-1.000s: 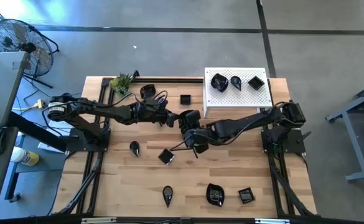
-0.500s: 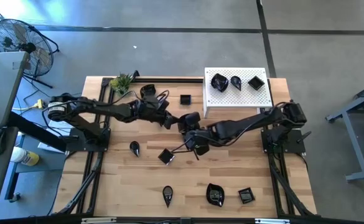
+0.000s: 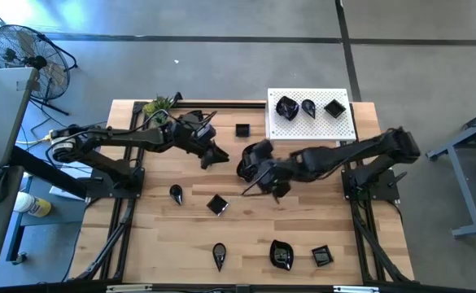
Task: Pick & Place Mini shaped plates
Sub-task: Stack the black leaf-shaped plate on top of the black leaf-shaped plate on the shelf
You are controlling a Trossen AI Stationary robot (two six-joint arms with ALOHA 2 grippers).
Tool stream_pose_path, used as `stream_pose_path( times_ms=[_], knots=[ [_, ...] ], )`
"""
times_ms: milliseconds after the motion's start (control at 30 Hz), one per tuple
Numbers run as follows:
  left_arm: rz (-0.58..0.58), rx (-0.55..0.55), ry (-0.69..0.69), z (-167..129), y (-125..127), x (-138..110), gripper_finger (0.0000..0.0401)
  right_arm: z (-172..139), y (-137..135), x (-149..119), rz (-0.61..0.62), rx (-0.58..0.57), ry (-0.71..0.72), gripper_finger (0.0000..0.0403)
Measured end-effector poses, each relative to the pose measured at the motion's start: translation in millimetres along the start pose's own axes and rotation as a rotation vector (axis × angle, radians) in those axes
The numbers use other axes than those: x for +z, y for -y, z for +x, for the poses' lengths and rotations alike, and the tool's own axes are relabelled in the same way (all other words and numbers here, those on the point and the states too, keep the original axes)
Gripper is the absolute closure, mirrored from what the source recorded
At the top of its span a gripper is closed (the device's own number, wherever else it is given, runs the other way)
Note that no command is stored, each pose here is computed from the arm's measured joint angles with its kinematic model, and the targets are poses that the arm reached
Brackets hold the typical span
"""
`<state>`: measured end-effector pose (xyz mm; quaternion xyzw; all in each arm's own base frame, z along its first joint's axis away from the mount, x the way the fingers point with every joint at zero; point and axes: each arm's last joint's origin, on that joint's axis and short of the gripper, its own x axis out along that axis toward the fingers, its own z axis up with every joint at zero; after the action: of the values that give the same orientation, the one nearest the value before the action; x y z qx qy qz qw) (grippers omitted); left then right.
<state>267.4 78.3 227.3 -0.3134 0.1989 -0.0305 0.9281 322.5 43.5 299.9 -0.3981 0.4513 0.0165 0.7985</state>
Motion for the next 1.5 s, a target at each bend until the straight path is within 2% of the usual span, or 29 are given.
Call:
stream_pose_path(
  times_ms=[200, 300, 500, 633, 800, 933, 1100, 1200, 1300, 1400, 1500],
  knots=[
    [0.124, -0.004, 0.004, 3, 9, -3, 0.0305, -37, 35, -49, -0.02, 0.091, 0.024, 0.0402],
    [0.168, 0.021, 0.011, 5, 13, -5, 0.0328, -41, 52, -73, -0.047, 0.105, -0.003, 0.0403],
    [0.201, 0.039, 0.023, 7, 15, -6, 0.0356, -34, 77, -108, -0.178, 0.088, -0.081, 0.0403],
    [0.211, 0.07, 0.036, 8, 16, -6, 0.0366, -31, 83, -118, -0.213, 0.096, -0.089, 0.0403],
    [0.205, 0.067, 0.036, 7, 16, -6, 0.0374, -33, 76, -111, -0.362, 0.121, -0.085, 0.0403],
    [0.203, 0.065, 0.036, 7, 16, -6, 0.0385, -38, 61, -99, -0.479, 0.174, -0.073, 0.0403],
    [0.203, 0.062, 0.036, 7, 16, -6, 0.0391, -38, 32, -80, -0.451, 0.251, 0.003, 0.0403],
    [0.203, 0.062, 0.035, 7, 16, -6, 0.0392, -21, -7, -79, -0.429, 0.372, -0.007, 0.0403],
    [0.203, 0.061, 0.037, 7, 16, -6, 0.0392, 1, -53, -83, -0.419, 0.438, -0.005, 0.0403],
    [0.206, 0.059, 0.042, 7, 16, -5, 0.0392, 18, -94, -91, -0.441, 0.452, 0.009, 0.0403],
    [0.21, 0.054, 0.053, 7, 17, -4, 0.0392, 30, -123, -99, -0.485, 0.413, 0.032, 0.0403]
  ],
)
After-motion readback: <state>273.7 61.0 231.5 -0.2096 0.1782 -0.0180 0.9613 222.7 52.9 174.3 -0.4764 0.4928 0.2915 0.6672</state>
